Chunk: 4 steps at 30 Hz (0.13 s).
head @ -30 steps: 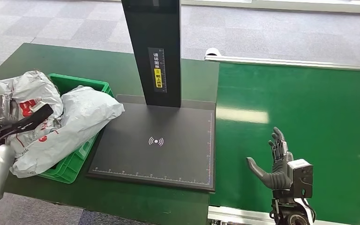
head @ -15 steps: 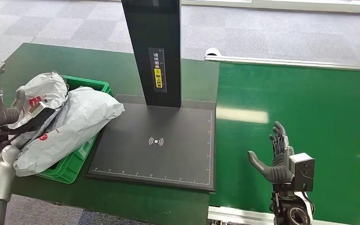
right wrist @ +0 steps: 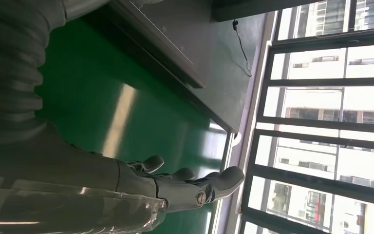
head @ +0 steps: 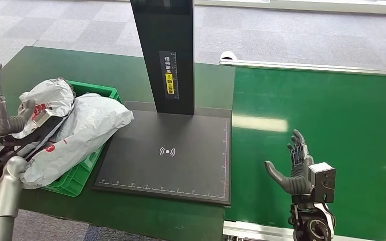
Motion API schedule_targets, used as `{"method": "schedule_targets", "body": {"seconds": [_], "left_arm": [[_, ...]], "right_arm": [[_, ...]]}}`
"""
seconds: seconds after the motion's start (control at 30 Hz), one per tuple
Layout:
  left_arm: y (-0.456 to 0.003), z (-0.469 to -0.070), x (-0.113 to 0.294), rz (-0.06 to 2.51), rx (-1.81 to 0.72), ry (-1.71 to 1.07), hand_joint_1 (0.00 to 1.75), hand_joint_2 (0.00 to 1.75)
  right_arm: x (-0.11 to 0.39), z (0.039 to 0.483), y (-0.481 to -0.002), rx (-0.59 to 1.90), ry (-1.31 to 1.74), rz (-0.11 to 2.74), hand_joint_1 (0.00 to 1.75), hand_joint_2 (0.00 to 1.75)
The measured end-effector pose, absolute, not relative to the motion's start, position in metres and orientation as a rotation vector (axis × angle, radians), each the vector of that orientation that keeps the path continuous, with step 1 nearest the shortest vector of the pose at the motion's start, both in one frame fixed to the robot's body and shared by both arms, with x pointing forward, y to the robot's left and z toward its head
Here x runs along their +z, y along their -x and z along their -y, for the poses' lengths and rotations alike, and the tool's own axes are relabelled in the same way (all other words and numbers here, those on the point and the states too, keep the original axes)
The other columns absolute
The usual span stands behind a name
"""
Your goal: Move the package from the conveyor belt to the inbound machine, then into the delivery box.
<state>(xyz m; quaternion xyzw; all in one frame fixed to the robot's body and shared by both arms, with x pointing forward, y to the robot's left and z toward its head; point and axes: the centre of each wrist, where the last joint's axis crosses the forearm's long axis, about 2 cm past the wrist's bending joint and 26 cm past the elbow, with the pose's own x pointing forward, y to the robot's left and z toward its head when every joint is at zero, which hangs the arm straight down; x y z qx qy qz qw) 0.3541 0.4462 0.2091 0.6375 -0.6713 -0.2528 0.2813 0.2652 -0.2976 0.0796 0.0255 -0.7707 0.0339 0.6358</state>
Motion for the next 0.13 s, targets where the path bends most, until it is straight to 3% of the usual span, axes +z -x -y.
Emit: {"method": "schedule_targets", "body": {"seconds": [0.13], "left_arm": [[-0.3521, -0.4424, 0.1996, 1.918, -0.464, -1.297, 0.0, 1.75]], "right_arm": [[0.0794, 0.2965, -0.2672, 0.08, -0.058, 1.763, 0.0, 1.75]]}}
